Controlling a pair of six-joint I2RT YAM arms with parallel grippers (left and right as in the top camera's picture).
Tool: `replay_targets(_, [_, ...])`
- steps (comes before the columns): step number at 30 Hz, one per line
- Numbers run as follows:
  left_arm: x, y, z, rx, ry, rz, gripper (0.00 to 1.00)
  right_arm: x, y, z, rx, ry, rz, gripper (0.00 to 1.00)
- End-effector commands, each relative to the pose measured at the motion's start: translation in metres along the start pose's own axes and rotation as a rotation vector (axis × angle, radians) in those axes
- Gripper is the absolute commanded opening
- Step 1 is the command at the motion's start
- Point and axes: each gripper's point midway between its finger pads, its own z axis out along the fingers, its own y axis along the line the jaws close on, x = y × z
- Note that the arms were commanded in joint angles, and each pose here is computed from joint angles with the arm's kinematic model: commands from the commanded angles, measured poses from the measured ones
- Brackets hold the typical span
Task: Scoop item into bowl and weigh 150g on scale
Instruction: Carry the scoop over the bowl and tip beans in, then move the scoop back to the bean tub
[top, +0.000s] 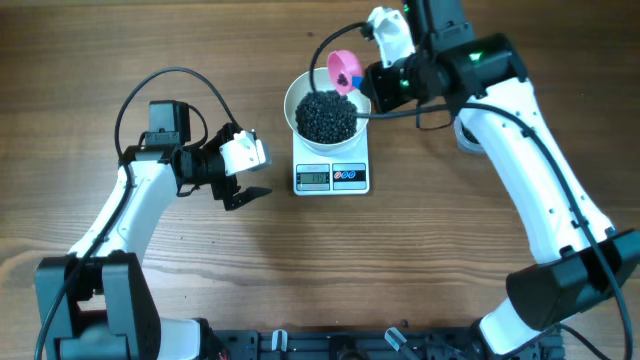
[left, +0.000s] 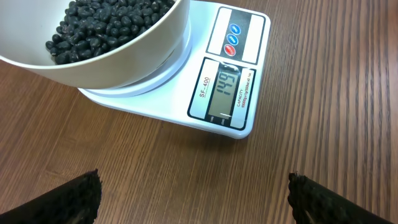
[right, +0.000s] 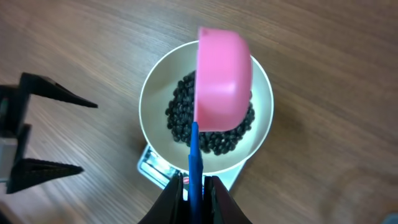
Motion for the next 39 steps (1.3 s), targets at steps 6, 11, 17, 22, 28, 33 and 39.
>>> replay_targets(6, [-0.003,0.0,-0.004,-0.01,-0.009,0.023,1.0,-0.008,0.01,0.013,0.068,0.002,-0.232,0.04])
replay_targets(11, [-0.003,0.0,-0.004,-0.01,-0.009,0.023,1.0,-0.004,0.016,0.025,0.093,0.032,-0.301,0.04])
replay_targets(17, [-0.003,0.0,-0.004,-0.01,-0.009,0.023,1.0,-0.006,0.009,0.026,0.134,0.029,-0.306,0.04])
replay_targets(22, [-0.003,0.0,-0.004,-0.01,-0.009,0.023,1.0,-0.012,0.014,0.029,0.151,0.014,-0.373,0.04])
replay_targets(28, [-0.003,0.0,-0.004,-0.01,-0.009,0.023,1.0,-0.013,0.008,0.029,0.195,0.018,-0.377,0.04])
replay_targets(33, [-0.003,0.0,-0.004,-0.01,-0.009,0.023,1.0,-0.013,0.008,0.029,0.195,0.021,-0.403,0.04])
replay_targets(39, [-0.003,0.0,-0.004,-0.01,-0.009,0.023,1.0,-0.014,0.012,0.029,0.113,-0.003,-0.348,0.04])
